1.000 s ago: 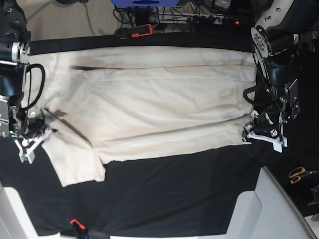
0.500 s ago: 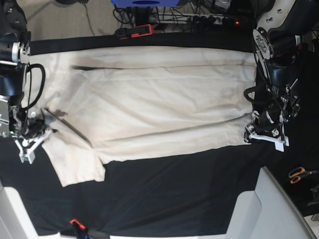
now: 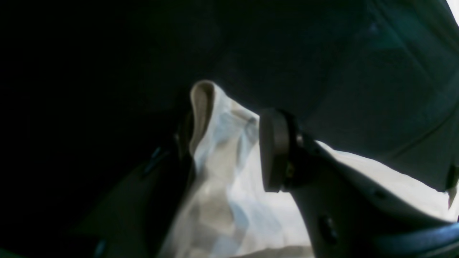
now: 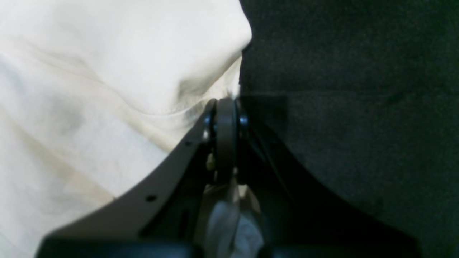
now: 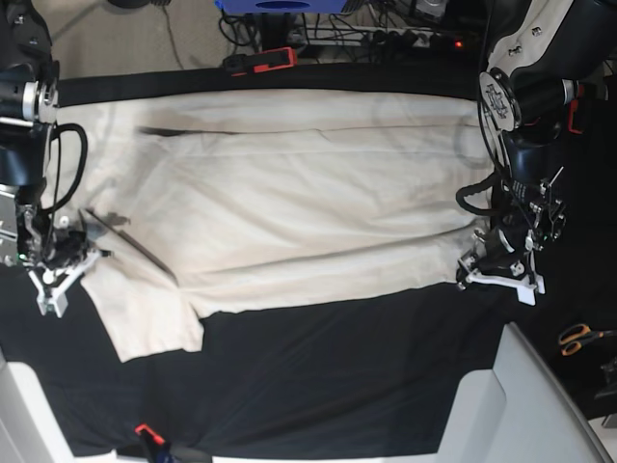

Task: Fold the T-shirt properly
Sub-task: 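Hold the side edge with the left gripper and sleeve with the right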

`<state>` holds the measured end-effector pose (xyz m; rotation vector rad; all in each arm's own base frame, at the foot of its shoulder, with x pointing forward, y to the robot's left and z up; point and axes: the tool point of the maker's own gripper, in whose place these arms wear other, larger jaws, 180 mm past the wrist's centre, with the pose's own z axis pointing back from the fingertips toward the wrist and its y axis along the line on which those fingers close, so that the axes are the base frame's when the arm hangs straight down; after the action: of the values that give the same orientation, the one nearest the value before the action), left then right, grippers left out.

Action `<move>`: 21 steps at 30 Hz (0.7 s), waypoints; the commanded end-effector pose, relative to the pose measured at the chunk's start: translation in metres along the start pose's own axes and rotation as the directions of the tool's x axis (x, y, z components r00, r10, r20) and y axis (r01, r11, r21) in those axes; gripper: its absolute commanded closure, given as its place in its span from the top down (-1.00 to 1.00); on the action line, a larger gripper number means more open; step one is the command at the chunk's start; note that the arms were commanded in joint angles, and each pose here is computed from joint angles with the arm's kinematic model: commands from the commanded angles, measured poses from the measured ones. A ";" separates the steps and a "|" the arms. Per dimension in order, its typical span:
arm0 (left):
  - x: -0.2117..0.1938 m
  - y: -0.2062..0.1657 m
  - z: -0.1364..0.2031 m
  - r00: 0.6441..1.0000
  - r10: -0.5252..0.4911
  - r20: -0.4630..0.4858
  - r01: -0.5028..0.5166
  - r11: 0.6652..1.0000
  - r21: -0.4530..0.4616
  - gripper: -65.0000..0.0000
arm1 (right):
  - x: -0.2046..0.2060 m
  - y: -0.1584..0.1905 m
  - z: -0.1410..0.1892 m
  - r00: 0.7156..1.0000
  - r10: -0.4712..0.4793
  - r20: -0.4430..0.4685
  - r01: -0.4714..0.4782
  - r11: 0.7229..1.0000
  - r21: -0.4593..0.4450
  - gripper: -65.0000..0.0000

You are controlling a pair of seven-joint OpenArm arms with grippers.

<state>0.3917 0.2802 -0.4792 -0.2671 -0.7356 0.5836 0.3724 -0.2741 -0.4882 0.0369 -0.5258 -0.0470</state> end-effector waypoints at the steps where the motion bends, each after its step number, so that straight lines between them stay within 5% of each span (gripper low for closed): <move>1: 0.001 -0.006 -0.001 1.000 -0.007 -0.019 0.007 1.000 -0.007 -0.16 | 0.026 -0.007 0.007 0.998 0.008 0.059 -0.007 1.000 -0.013 -1.00; 18: -0.007 -0.001 -0.010 0.999 0.035 0.011 -0.035 0.999 0.011 -0.21 | 0.026 -0.007 0.007 0.998 0.008 0.059 -0.007 1.000 -0.013 -1.00; 21: -0.007 -0.001 -0.010 0.999 0.035 0.013 -0.035 0.999 0.011 -0.62 | 0.026 -0.007 0.007 0.998 0.008 0.061 -0.007 1.000 -0.013 -1.00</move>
<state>0.3975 0.2765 -0.4864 -0.2747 -0.7819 0.6364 0.3721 -0.2743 -0.4884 0.0362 -0.5250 -0.0468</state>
